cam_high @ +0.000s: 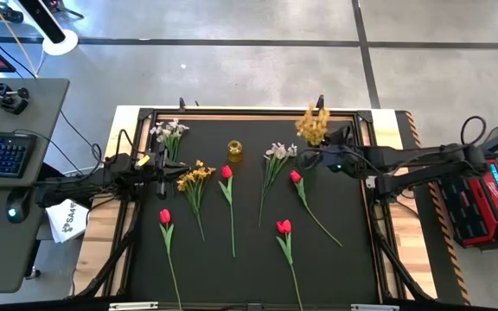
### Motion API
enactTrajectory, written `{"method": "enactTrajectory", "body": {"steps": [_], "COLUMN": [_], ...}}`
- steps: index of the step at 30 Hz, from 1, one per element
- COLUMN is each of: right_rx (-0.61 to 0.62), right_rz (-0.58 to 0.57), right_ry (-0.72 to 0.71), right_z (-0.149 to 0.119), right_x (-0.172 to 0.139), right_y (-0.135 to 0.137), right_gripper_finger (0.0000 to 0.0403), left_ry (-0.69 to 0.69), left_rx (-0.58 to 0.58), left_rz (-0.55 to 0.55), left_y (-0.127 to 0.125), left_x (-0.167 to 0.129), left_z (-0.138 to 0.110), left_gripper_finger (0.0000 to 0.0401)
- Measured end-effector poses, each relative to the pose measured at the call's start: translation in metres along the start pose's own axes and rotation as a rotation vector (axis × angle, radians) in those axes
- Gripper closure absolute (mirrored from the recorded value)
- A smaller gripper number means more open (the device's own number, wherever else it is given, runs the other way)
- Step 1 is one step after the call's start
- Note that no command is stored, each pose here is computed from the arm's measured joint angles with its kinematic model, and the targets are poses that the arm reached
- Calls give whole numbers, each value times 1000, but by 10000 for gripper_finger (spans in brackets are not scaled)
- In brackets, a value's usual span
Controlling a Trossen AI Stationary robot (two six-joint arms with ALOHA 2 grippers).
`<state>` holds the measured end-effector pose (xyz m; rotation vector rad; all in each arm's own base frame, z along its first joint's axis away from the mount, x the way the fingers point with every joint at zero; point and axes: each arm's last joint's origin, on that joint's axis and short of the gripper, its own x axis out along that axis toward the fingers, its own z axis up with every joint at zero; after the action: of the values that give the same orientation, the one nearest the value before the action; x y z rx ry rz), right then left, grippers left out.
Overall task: Sort flowers into vase by color
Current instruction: Put the yellow flowers into the green vase
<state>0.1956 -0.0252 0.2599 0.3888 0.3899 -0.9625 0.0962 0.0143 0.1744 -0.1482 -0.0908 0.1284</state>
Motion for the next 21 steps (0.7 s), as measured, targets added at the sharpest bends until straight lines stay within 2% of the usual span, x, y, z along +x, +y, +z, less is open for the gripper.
{"method": "enactTrajectory", "body": {"steps": [9, 14, 21], "right_rx": [83, 114, 13], "right_rz": [124, 182, 260], "right_ry": [117, 108, 2], "right_z": [-4, 0, 12], "right_x": [-30, -36, -37], "right_y": [-14, -16, -9], "right_gripper_finger": [243, 243, 242], "left_ry": [-2, -12, -49], "left_rx": [0, 0, 1], "left_rz": [0, -2, -7], "left_y": [0, 0, -1], "left_x": [0, 0, 0], "left_z": [0, 1, 5], "left_gripper_finger": [393, 393, 393]}}
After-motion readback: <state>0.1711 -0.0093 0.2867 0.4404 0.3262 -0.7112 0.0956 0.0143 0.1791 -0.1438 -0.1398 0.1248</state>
